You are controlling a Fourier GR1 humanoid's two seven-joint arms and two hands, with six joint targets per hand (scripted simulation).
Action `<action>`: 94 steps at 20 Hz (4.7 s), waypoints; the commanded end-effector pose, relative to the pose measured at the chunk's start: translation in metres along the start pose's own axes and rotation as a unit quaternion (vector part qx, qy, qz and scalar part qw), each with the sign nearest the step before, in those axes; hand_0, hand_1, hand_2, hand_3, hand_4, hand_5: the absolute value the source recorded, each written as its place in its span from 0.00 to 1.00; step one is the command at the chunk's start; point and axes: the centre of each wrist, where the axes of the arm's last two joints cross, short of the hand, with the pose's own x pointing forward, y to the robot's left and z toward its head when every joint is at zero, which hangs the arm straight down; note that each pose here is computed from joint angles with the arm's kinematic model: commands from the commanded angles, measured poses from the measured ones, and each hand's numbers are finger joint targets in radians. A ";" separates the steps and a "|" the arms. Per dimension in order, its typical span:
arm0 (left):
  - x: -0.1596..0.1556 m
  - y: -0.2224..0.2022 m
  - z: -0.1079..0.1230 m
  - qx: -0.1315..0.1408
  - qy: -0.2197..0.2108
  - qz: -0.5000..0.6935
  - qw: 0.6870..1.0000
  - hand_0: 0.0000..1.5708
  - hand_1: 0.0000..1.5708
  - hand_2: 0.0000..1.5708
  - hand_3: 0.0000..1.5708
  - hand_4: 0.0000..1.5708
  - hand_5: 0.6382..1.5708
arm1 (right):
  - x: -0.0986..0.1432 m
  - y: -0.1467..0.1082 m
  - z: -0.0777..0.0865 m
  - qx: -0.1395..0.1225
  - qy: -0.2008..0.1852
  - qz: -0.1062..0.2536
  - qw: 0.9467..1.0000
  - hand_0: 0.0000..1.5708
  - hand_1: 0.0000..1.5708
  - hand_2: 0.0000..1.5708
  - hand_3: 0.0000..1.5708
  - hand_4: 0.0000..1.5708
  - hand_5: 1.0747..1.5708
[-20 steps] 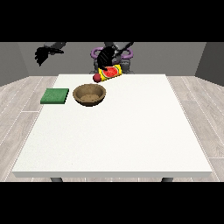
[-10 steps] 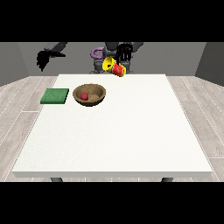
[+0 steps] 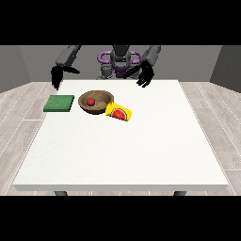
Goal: Pick the cup and pour the ball into the bowl, then pick the bowl and place it on the pad
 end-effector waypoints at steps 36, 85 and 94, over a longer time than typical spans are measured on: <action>-0.016 0.074 0.031 -0.087 -0.153 0.213 0.961 0.00 0.00 0.00 0.00 0.36 0.98 | -0.088 0.020 0.013 -0.188 0.125 0.193 0.955 1.00 1.00 1.00 1.00 0.59 0.93; -0.164 0.353 0.053 0.081 -0.090 0.234 0.965 0.00 0.00 0.00 0.00 0.76 0.98 | 0.089 -0.102 -0.045 -0.321 0.117 0.241 0.908 0.99 0.99 1.00 0.66 0.00 0.98; -0.165 0.367 0.058 0.087 -0.093 0.224 0.966 0.00 0.00 0.00 0.00 0.75 0.98 | 0.076 -0.100 -0.046 -0.270 0.142 0.202 0.931 0.00 0.00 0.12 0.08 0.00 0.64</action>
